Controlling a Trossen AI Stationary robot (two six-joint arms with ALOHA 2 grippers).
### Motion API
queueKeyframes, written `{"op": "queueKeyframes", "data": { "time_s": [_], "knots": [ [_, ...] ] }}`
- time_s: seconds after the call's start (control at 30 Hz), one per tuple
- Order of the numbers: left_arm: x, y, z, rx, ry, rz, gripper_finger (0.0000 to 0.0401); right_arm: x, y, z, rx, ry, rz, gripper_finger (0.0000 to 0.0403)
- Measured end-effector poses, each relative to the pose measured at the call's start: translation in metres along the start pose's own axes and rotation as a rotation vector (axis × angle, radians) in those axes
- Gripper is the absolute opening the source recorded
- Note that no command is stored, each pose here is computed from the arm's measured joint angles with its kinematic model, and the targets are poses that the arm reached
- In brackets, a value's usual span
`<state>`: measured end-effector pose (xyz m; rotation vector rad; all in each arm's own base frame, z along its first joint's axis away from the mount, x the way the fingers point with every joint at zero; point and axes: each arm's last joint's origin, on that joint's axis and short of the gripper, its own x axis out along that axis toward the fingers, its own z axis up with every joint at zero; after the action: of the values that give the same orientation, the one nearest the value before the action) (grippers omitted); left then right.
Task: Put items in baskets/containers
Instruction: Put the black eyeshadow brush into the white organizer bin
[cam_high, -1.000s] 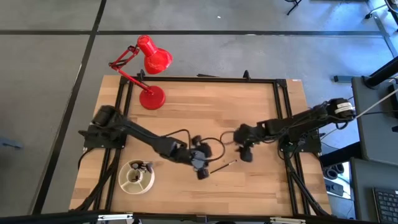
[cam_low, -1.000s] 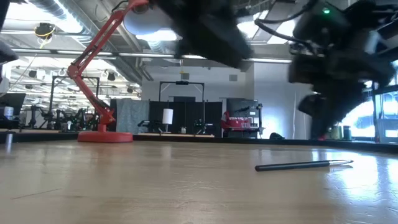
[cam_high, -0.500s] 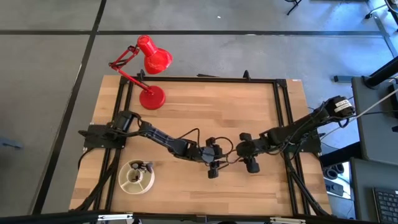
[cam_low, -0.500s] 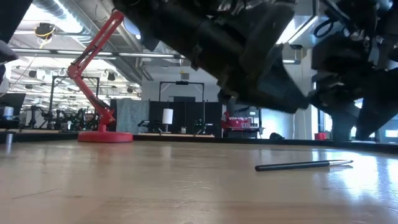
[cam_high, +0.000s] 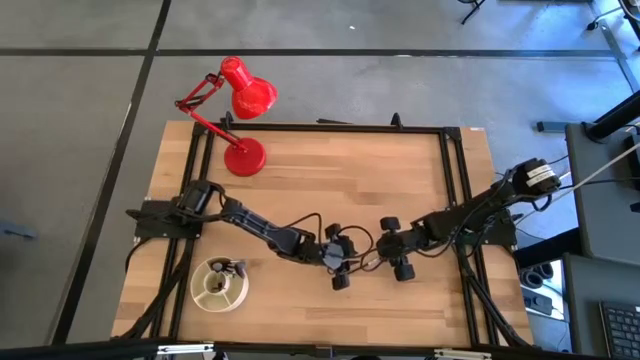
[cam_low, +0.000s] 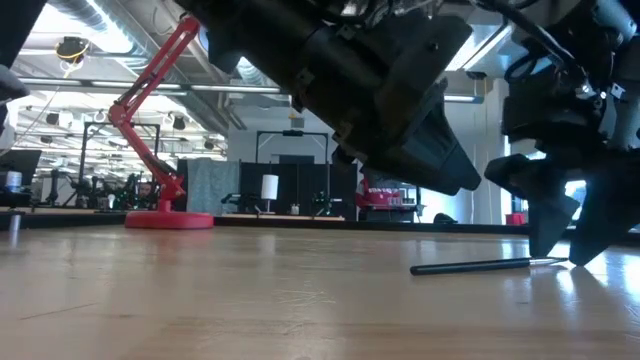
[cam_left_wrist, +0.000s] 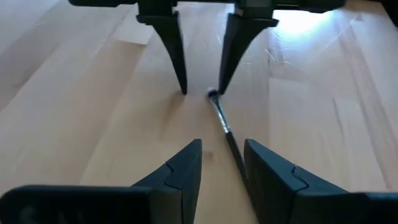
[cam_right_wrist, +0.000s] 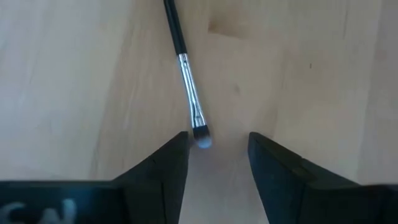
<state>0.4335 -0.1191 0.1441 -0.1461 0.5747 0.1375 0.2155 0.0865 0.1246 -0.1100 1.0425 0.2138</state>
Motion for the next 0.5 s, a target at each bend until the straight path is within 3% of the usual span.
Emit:
{"op": "queueKeyframes", "data": {
  "time_s": [0.17,0.33,0.5],
  "knots": [
    [-0.001,-0.004,-0.002,0.004,0.006,-0.018,0.0116,0.005,0.000,0.000,-0.011,0.004,0.002,0.0121],
    [-0.002,-0.005,-0.002,0.006,0.008,-0.021,0.0116,0.005,0.001,0.001,-0.042,0.000,0.031,0.0016],
    [-0.001,-0.003,-0.002,0.004,0.009,-0.018,0.0116,0.000,0.000,0.010,0.016,0.004,0.044,0.0006]
  ]
}}
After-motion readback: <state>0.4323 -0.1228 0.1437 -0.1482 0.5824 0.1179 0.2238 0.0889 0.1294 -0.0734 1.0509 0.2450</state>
